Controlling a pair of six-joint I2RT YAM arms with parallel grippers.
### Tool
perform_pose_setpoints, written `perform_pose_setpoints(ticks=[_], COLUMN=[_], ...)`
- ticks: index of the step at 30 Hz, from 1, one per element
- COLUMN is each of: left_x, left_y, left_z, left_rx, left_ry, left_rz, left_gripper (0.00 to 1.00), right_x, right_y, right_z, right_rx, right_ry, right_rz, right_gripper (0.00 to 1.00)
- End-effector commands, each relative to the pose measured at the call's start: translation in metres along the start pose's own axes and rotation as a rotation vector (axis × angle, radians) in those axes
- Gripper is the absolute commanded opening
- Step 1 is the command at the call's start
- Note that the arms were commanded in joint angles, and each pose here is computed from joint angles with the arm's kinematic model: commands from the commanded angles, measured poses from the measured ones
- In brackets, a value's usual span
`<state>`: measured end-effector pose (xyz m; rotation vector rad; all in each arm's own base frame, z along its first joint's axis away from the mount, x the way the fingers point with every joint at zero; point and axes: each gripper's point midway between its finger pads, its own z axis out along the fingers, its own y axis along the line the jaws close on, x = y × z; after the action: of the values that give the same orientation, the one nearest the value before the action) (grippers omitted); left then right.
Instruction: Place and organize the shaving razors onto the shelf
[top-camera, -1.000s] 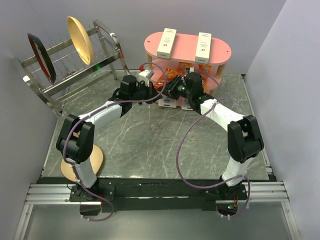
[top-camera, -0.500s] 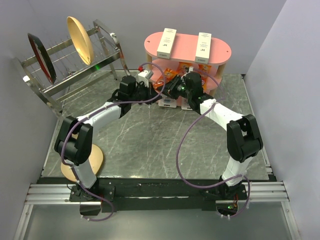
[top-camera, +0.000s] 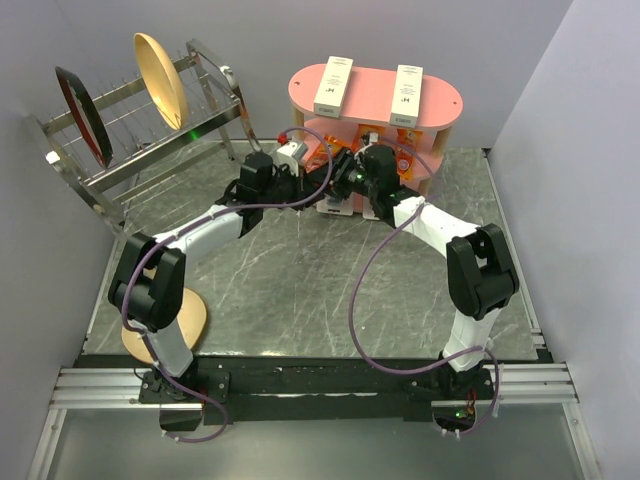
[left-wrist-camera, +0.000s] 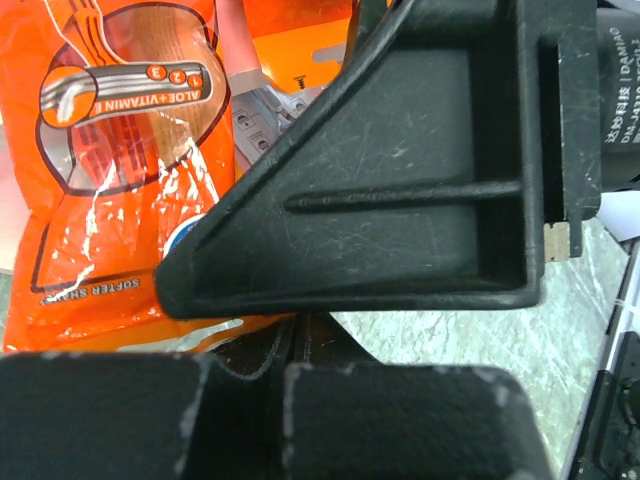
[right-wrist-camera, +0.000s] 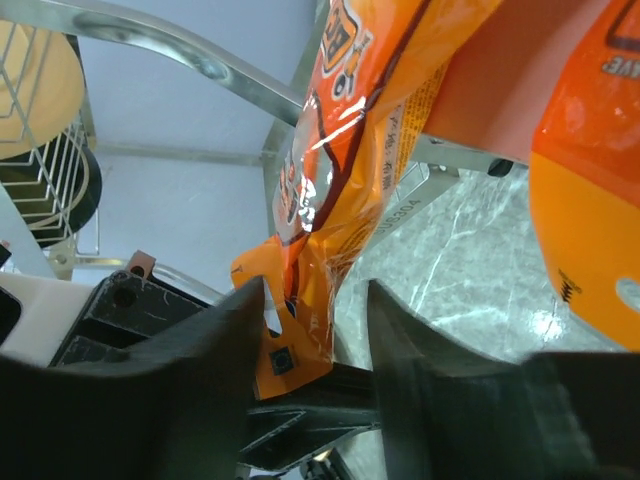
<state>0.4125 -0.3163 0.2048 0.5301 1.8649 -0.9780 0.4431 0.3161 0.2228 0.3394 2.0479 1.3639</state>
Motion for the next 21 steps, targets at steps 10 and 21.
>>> perform_pose_setpoints(ticks=[10,21], left_x=[-0.033,-0.04], left_y=[-0.006,-0.002], left_z=[0.007,0.013], left_rx=[0.017,0.001], left_ry=[-0.074,-0.086], left_rz=[0.09,0.098], left_gripper=[0.01,0.01], right_x=[-0.027,-0.028], right_y=[0.047,0.031], right_z=[-0.035,-0.067], right_rx=[-0.099,-0.052], right_ry=[-0.083,-0.09], right_rz=[-0.048,-0.074], right_gripper=[0.63,0.67])
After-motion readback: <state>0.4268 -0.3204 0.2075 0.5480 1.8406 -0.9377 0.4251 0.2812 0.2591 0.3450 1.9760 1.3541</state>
